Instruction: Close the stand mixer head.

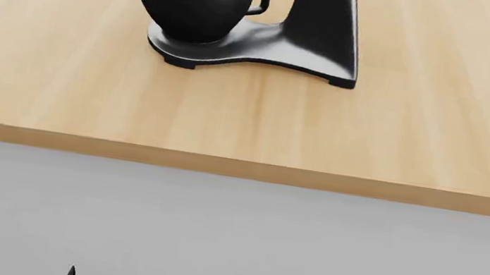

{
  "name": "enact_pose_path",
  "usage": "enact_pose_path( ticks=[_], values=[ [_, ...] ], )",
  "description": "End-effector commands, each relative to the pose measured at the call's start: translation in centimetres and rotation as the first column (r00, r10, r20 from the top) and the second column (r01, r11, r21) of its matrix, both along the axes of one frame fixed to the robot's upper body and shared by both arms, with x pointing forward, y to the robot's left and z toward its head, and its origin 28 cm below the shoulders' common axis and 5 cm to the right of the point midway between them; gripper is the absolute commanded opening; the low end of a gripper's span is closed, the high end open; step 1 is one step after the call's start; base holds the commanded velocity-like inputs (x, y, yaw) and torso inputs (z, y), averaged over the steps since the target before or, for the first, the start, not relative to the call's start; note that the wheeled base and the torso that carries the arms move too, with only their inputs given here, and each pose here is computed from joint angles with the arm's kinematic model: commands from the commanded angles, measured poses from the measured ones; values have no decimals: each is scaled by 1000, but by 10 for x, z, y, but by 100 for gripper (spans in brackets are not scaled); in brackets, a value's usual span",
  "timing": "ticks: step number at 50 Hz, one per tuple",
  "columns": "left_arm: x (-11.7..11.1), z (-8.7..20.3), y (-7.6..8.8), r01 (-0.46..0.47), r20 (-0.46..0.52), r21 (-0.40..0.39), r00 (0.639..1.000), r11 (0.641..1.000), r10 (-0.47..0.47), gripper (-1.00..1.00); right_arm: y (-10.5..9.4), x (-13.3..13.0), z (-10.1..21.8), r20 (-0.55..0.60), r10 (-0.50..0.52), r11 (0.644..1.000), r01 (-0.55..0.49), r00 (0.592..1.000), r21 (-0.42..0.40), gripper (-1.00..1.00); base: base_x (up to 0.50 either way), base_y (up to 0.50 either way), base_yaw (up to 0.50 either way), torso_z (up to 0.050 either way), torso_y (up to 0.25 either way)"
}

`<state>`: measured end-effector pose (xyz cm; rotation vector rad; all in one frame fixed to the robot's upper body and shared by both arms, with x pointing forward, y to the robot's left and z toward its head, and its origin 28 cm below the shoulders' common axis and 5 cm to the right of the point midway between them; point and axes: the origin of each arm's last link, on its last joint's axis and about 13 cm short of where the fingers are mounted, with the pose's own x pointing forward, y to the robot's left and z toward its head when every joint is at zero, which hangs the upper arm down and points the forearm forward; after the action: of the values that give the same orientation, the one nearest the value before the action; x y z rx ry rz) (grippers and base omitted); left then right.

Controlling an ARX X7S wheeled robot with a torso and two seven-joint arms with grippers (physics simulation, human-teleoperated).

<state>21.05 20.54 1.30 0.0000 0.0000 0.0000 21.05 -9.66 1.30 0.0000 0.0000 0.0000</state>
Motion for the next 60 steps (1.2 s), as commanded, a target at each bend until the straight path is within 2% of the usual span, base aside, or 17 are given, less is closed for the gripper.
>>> enact_pose_path(
  ticks=[1, 2, 9, 10, 12, 15, 16, 17, 18, 25, 29, 32, 36, 41, 44, 52, 60],
  values=[
    [0, 1, 0, 0, 0, 0, 1000, 1000, 0, 100, 0, 1, -2, 0, 0, 1000, 0, 1000, 0, 100, 0, 0, 0, 0, 0],
    [-2, 1, 0, -1, 3, -5, 1000, 1000, 1, 100, 1, 0, 0, -11, 18, 999, -18, 1000, 29, 100, 0, 0, 0, 0, 0],
    [-5, 6, 0, -11, 30, -19, 999, 1000, 12, 100, -2, -2, 3, 1, -17, 999, 17, 1000, 39, 100, 0, 0, 0, 0, 0],
    [-7, 7, 1, 2, 75, -23, 997, 1000, 0, 100, -2, -2, 3, 2, -20, 999, 20, 1000, 43, 100, 0, 0, 0, 0, 0],
    [-9, 8, 1, 33, 55, -11, 998, 999, -33, 100, -2, -3, 4, 6, -18, 999, 18, 1000, 43, 100, 0, 0, 0, 42, 0],
    [-9, 10, 0, 19, 101, 28, 995, 999, -22, 100, -2, -2, 3, 10, -16, 999, 16, 1000, 37, 100, 0, 0, 0, 50, 0],
    [-30, 10, -5, 54, 26, 82, 998, 995, -56, 100, 8, -43, -11, 25, -11, 998, 9, 1000, 59, 100, 0, 0, 0, -12, 0],
    [-26, 7, -5, 28, -2, 14, 1000, 1000, -28, 100, 8, -35, -7, 50, -7, 998, 4, 999, 63, 100, 0, 0, 0, 0, 0],
    [-26, 12, -5, 32, 17, 7, 999, 999, -32, 100, 9, -42, -10, 28, -6, 998, 5, 1000, 63, 100, 0, 0, 0, 0, 0],
    [-25, 12, -3, 20, 12, -16, 1000, 1000, -20, 100, 9, -42, -10, 29, -6, 998, 4, 1000, 61, 100, 0, 0, 0, -10, 0],
    [-25, 14, -3, 17, 28, -1, 999, 1000, -17, 100, 9, -41, -8, 43, -2, 998, 0, 999, 62, 100, 0, 0, 0, -12, 0],
    [-23, 18, -4, 41, 59, 15, 997, 999, -42, 100, 7, -36, 14, 85, 23, 998, -28, 996, 63, 100, 0, 0, 0, -12, 0],
    [-20, 48, -4, 52, 152, 96, 986, 994, -66, 100, 4, -28, 55, 158, 23, 997, -34, 987, 64, 100, 0, 0, 0, 50, 0],
    [-10, 91, -2, 6, 261, 99, 965, 995, -32, 100, 3, -20, 108, 279, 47, 994, -71, 959, 77, 100, 0, 0, 0, 50, 0],
    [-8, 107, -1, -15, 299, 95, 954, 995, -14, 100, 1, -18, 124, 318, 44, 992, -78, 947, 95, 100, 0, 0, 0, 50, 0],
    [-3, 137, 2, -46, 369, 95, 929, 994, 7, 100, 0, -12, 149, 337, 69, 990, -106, 939, 95, 100, 0, 0, 0, 50, 0],
    [-1, 133, 6, -48, 368, 119, 930, 992, 0, 100, -3, -13, 146, 342, 90, 991, -119, 935, 65, 100, 0, 0, 0, 50, 0]
  ],
)
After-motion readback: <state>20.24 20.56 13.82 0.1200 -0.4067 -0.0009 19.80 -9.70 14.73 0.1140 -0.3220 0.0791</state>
